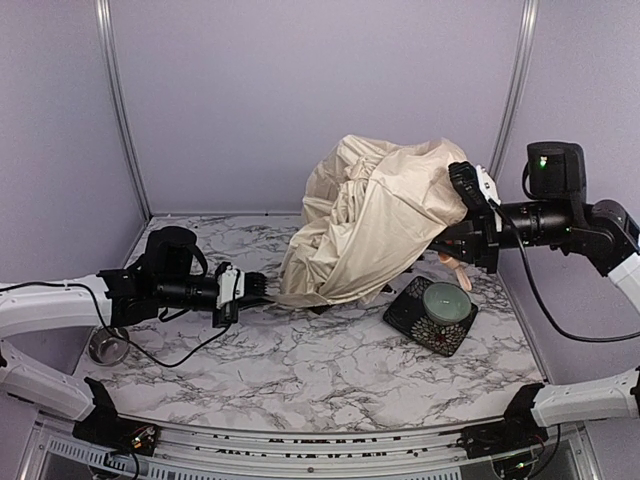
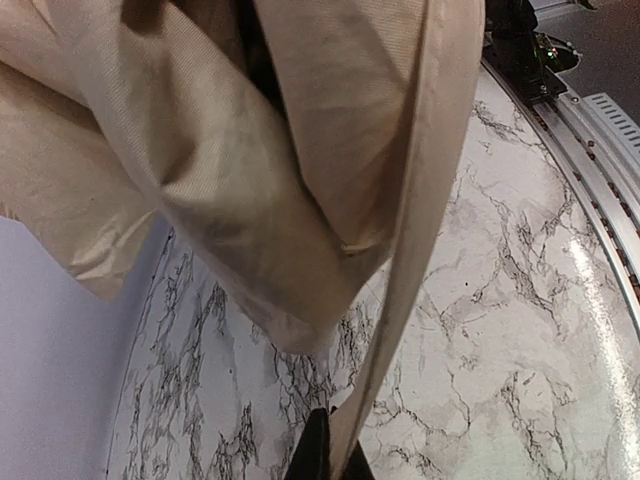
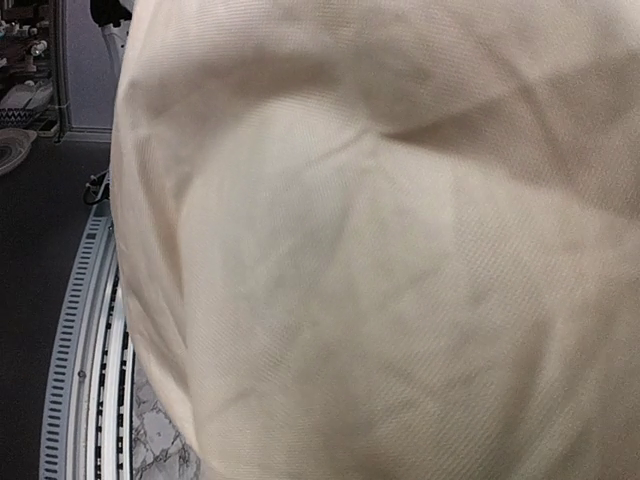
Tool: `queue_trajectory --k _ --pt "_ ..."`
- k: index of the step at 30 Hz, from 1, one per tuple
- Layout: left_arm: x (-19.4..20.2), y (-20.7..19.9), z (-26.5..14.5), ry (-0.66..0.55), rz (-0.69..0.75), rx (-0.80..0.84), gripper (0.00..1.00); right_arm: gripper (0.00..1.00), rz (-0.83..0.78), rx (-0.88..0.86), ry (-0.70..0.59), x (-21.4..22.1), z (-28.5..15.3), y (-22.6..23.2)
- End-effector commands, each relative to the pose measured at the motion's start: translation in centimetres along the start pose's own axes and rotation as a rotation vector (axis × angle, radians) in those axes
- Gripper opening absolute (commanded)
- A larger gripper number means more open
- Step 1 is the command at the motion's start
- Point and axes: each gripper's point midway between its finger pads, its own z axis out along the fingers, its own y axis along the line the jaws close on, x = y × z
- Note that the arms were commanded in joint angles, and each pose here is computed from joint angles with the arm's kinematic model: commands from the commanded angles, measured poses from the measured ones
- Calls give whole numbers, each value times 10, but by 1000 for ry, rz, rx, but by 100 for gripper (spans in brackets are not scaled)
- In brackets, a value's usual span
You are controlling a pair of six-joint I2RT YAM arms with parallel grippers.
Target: Put away the umbrella
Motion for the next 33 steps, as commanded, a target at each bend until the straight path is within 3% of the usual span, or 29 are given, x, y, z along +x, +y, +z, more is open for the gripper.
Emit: queue_trajectory --k 1,7,15,25,33 --pt "24 7 8 84 11 -33 0 0 7 -151 -129 -31 -14 28" --pt "63 47 38 203 12 -100 0 0 17 -195 -84 -24 11 40" --pt "75 107 49 133 50 -186 0 0 49 -301 54 30 69 74" --pt "95 132 77 122 110 -165 0 0 34 -449 433 151 156 144" --pt "119 121 95 145 91 -116 0 0 28 -584 545 214 196 193"
